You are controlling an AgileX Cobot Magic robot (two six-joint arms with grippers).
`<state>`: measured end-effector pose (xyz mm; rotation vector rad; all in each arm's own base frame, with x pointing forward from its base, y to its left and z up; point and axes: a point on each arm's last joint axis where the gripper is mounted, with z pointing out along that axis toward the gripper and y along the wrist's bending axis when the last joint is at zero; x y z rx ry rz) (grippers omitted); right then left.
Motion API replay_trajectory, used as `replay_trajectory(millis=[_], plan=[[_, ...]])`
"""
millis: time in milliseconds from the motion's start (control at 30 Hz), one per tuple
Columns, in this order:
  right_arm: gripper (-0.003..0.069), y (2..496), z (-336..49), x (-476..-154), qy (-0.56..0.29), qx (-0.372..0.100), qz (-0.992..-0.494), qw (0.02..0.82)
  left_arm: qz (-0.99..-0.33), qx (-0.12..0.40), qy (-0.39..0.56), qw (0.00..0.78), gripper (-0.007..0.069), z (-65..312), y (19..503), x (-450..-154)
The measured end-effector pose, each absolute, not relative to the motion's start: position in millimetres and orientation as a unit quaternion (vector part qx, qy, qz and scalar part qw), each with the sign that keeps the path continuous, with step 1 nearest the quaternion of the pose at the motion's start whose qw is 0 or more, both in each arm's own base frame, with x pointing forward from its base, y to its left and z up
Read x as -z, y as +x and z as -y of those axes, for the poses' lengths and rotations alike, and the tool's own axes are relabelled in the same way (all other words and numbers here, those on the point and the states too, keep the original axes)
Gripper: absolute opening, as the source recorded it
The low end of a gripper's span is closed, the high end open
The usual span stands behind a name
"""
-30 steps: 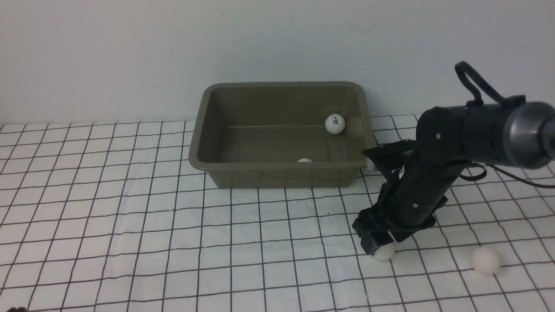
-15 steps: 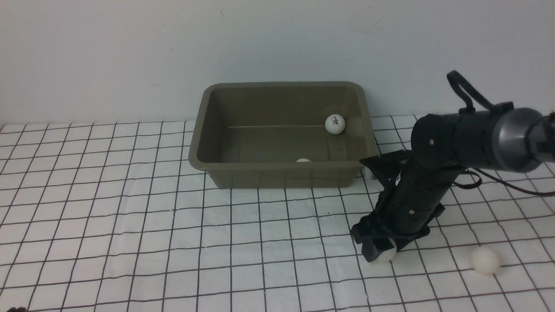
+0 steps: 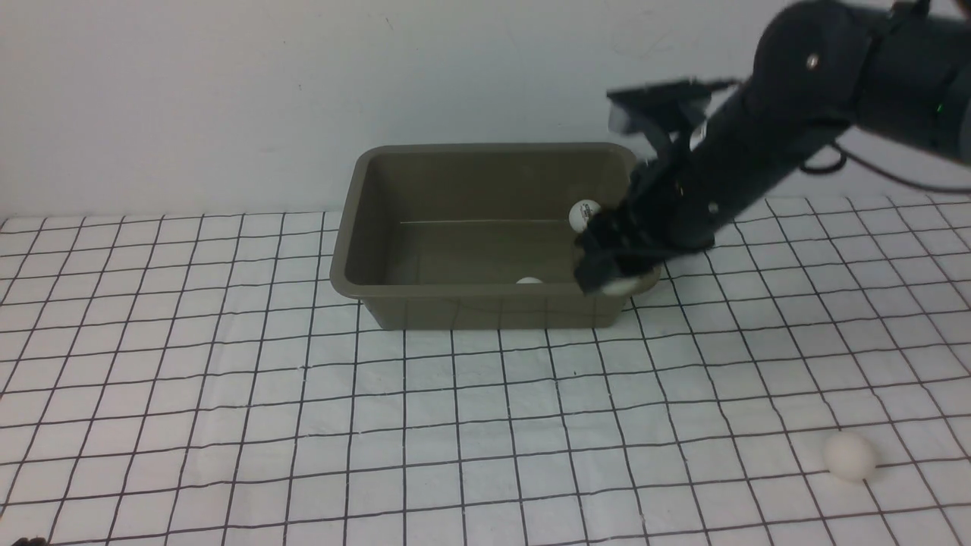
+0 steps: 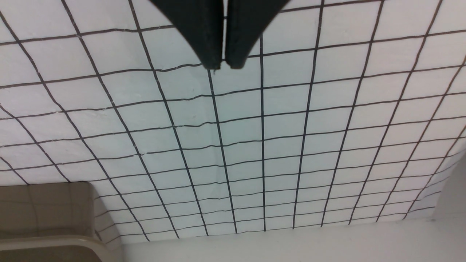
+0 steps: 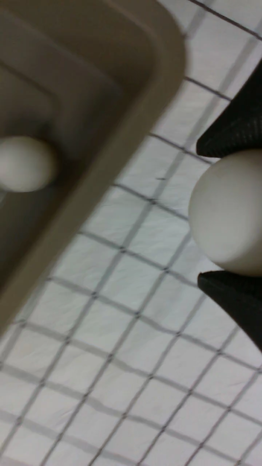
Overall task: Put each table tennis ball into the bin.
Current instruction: Use the right arm to put the table tennis ball into the box
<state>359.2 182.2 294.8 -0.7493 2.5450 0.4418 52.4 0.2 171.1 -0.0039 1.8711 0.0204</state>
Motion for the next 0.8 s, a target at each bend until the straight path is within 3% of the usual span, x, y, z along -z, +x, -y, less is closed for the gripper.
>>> replay_trajectory(millis=[100, 233, 533, 800], plan=[[0.0358, 373, -187, -319, -0.269, -0.163, -0.903, 0.294, -0.805, -0.009, -0.002, 0.593, -0.0004, 0, 52, -171], [0.0358, 397, -196, -320, -0.269, -0.155, -0.893, 0.325, -0.805, -0.009, -0.002, 0.593, -0.0004, 0, 52, -171], [0.0358, 449, -218, -244, -0.282, -0.142, -0.909, 0.27, -0.805, -0.009, -0.002, 0.593, -0.0004, 0, 52, -171], [0.0401, 456, -222, -211, -0.285, -0.139, -0.919, 0.234, -0.805, -0.009, -0.002, 0.593, -0.0004, 0, 52, -171]])
